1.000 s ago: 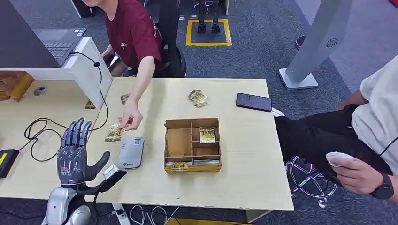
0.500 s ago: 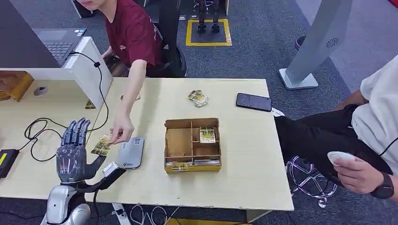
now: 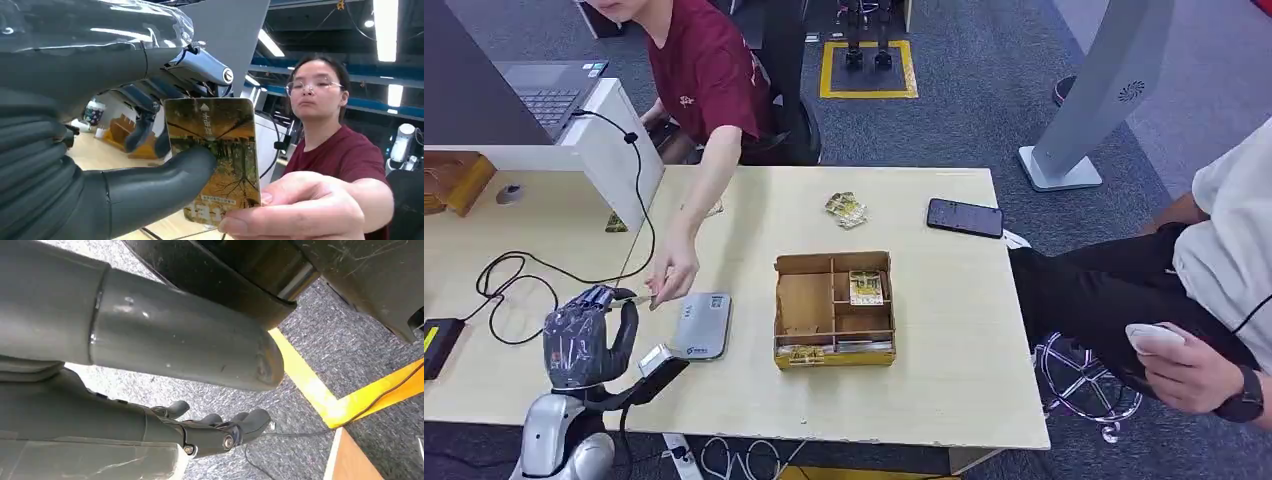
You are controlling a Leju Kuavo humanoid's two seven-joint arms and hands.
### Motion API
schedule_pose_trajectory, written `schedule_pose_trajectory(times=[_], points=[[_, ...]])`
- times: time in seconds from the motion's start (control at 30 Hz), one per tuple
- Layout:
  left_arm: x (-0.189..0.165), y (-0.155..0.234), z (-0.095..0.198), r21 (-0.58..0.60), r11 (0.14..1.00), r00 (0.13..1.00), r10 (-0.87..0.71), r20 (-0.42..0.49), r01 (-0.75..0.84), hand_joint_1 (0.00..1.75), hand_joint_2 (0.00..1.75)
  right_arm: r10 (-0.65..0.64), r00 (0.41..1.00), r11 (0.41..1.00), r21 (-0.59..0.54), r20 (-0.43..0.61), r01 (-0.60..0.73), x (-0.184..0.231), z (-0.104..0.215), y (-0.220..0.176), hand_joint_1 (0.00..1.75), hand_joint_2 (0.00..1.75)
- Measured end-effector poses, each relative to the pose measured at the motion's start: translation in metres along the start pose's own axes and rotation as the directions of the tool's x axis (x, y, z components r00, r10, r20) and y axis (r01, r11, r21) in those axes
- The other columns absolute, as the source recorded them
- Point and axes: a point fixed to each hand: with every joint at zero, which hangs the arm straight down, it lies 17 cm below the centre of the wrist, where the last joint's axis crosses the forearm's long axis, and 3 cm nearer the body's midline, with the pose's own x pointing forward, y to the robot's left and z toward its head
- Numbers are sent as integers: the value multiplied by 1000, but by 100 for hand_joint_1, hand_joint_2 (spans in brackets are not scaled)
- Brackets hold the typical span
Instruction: Pass the card to the sensor for recognition and then transmit it.
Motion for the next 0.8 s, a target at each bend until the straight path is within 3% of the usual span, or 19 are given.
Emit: schedule_pose_trajectory(times=[0.8], points=[[0,-10,2,-41,992,992,121,-31,-122,175,175,-14,1000,1000,-1,-3,14,1,0,0,0,0]])
